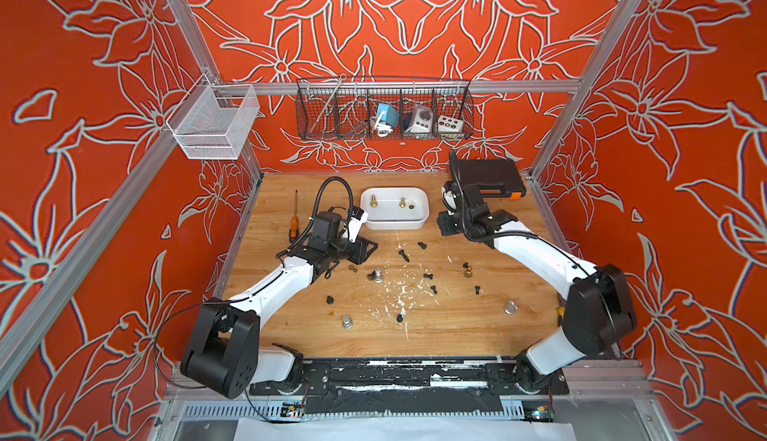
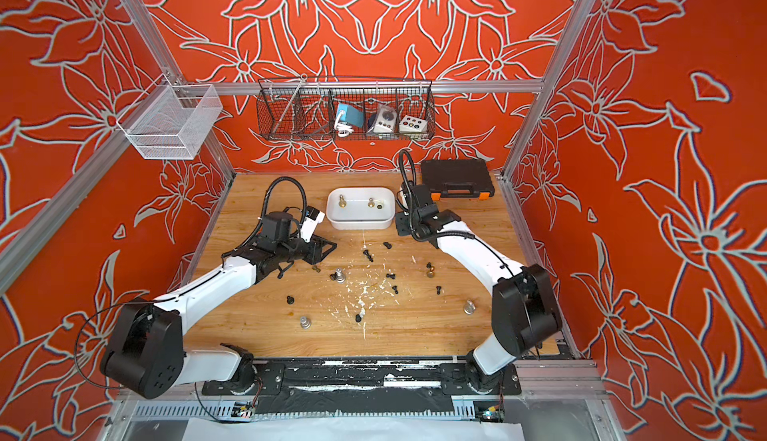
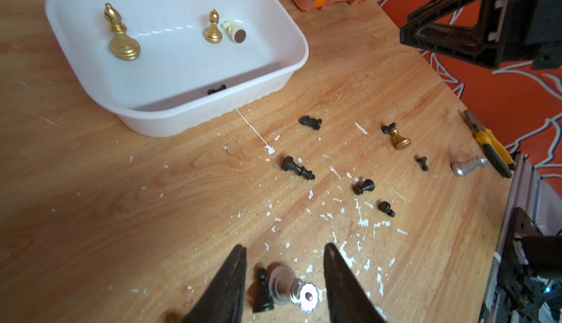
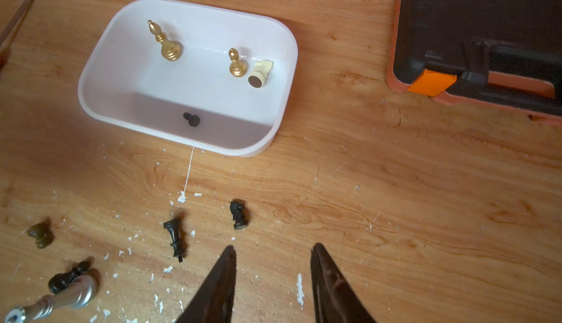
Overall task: Put the chess pieces into the storage box
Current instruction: Place the chess piece in the storage box, then pick up the chess piece at the center of the board.
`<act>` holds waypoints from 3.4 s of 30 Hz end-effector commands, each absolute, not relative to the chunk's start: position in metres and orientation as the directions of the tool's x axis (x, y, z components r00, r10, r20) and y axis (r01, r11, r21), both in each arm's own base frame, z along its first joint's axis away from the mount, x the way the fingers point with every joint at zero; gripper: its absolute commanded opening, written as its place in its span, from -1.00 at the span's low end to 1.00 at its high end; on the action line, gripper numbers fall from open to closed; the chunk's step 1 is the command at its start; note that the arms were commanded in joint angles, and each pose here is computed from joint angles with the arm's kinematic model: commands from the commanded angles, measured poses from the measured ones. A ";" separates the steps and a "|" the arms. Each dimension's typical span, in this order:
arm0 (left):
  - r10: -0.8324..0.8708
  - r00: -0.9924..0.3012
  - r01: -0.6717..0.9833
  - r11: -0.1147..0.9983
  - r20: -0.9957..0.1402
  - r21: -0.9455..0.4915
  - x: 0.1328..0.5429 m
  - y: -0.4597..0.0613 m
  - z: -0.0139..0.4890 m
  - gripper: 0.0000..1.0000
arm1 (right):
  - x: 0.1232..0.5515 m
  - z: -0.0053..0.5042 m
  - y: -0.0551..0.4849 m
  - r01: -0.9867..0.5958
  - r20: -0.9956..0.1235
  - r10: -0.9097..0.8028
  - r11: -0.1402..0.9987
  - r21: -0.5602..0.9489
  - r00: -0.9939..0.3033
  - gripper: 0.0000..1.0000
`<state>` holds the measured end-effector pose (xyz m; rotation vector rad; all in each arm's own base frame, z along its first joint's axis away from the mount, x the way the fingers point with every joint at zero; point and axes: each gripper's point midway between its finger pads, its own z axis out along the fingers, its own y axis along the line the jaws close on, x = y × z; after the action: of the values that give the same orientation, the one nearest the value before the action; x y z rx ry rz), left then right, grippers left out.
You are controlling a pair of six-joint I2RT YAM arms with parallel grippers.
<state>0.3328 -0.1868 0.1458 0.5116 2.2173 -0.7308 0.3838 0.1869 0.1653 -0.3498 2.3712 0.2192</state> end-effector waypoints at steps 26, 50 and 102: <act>0.279 -0.693 0.592 0.747 -0.665 -0.303 0.292 -0.216 0.096 -0.13 | 0.358 0.151 0.163 -0.247 -0.672 -0.130 0.966 0.082 -0.729 -0.10; 0.291 -0.714 0.573 0.766 -0.637 -0.292 0.294 -0.217 0.074 -0.14 | 0.358 0.140 0.165 -0.245 -0.644 -0.125 0.964 0.100 -0.755 -0.10; 0.318 -0.718 0.582 0.763 -0.619 -0.282 0.291 -0.226 0.065 -0.60 | 0.354 0.132 0.160 -0.226 -0.626 -0.111 0.968 0.106 -0.772 -0.10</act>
<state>0.2942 -0.2212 0.0636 0.6544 2.4063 -0.6130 0.3547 0.1623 0.1373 -0.2576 2.4439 0.2236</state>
